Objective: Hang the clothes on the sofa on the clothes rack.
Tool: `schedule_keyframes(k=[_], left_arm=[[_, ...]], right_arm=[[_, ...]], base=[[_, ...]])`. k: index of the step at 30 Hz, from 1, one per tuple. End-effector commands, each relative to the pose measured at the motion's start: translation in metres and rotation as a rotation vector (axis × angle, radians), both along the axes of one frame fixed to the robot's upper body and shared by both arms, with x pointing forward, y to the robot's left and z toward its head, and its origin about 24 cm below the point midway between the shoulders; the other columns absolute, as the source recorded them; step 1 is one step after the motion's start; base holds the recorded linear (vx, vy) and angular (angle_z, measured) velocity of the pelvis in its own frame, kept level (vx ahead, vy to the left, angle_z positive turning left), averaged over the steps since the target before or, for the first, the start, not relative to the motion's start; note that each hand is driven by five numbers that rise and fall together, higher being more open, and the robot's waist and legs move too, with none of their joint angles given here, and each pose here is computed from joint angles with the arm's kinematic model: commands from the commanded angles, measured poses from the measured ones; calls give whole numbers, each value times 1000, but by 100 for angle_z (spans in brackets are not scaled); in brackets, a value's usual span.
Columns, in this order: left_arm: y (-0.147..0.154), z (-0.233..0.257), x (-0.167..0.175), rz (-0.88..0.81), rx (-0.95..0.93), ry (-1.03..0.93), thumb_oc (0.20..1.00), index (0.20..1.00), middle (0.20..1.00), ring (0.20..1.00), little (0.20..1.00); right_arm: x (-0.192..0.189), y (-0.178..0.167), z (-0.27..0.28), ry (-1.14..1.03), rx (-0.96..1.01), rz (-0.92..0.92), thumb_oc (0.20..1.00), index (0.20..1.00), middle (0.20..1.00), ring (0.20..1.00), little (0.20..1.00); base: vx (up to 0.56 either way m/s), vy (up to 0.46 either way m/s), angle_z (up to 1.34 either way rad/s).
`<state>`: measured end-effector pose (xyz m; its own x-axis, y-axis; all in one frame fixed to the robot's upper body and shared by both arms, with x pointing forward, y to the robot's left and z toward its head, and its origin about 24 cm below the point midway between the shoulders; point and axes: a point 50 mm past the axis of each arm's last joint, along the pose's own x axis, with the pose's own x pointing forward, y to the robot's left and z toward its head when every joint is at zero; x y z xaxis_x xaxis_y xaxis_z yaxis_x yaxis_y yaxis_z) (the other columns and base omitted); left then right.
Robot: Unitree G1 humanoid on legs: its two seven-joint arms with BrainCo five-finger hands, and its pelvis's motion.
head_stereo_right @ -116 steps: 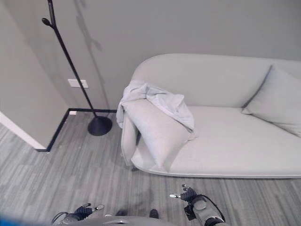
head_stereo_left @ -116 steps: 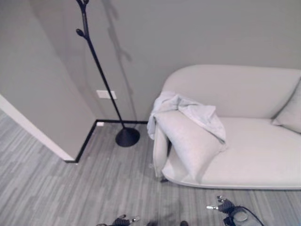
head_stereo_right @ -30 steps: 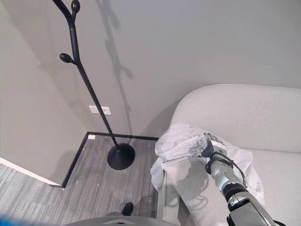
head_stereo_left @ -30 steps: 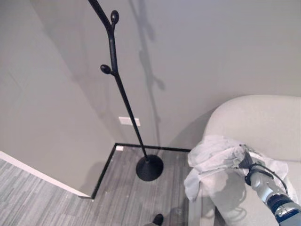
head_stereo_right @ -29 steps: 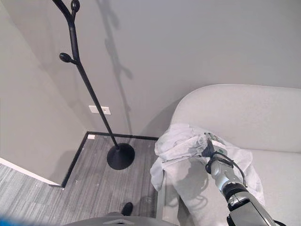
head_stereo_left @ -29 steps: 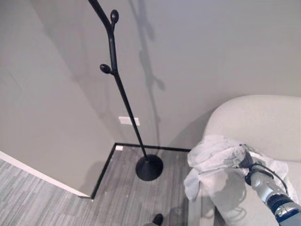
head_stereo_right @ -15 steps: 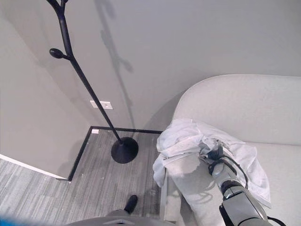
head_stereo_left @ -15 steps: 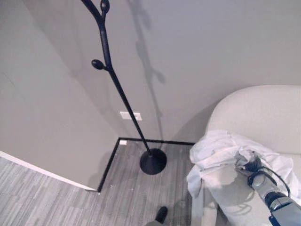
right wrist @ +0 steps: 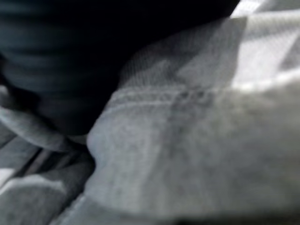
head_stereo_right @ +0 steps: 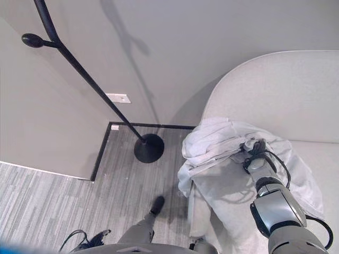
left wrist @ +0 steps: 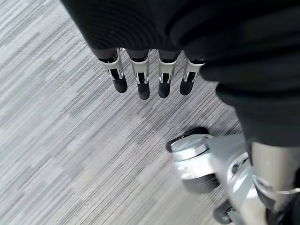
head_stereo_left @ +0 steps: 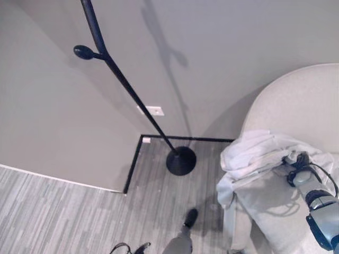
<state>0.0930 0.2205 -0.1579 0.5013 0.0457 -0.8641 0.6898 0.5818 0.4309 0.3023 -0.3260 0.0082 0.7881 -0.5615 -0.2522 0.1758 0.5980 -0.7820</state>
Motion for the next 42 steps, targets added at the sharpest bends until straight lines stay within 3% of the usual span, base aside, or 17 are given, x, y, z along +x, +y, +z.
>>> schedule_keyframes(k=[1,9,17,29,36,42], left_arm=[[16,1,-4,-4,73,27,1000,1000,1000,1000,1000],[15,-4,-20,82,75,61,1000,1000,1000,1000,1000],[5,-9,-34,106,51,106,1000,1000,1000,1000,1000],[1,-11,-41,89,54,131,1000,1000,1000,1000,1000],[8,-3,-19,188,16,22,1000,1000,1000,1000,1000],[23,31,39,242,-90,-261,1000,1000,1000,1000,1000]], right_arm=[[-15,23,-31,42,86,61,200,200,200,200,200],[-23,1,-7,-200,149,-47,200,200,200,200,200],[-19,-23,78,-575,-9,-33,200,200,200,200,200],[-30,-23,132,-806,-146,-12,200,200,200,200,200],[-35,-16,197,-1004,-338,41,200,200,200,200,200],[-29,-5,273,-1180,-522,86,200,200,200,200,200]], base=[[0,0,0],[-15,-4,-5],[-34,5,-11],[-33,25,-9],[-38,27,-10],[-12,2,-8]])
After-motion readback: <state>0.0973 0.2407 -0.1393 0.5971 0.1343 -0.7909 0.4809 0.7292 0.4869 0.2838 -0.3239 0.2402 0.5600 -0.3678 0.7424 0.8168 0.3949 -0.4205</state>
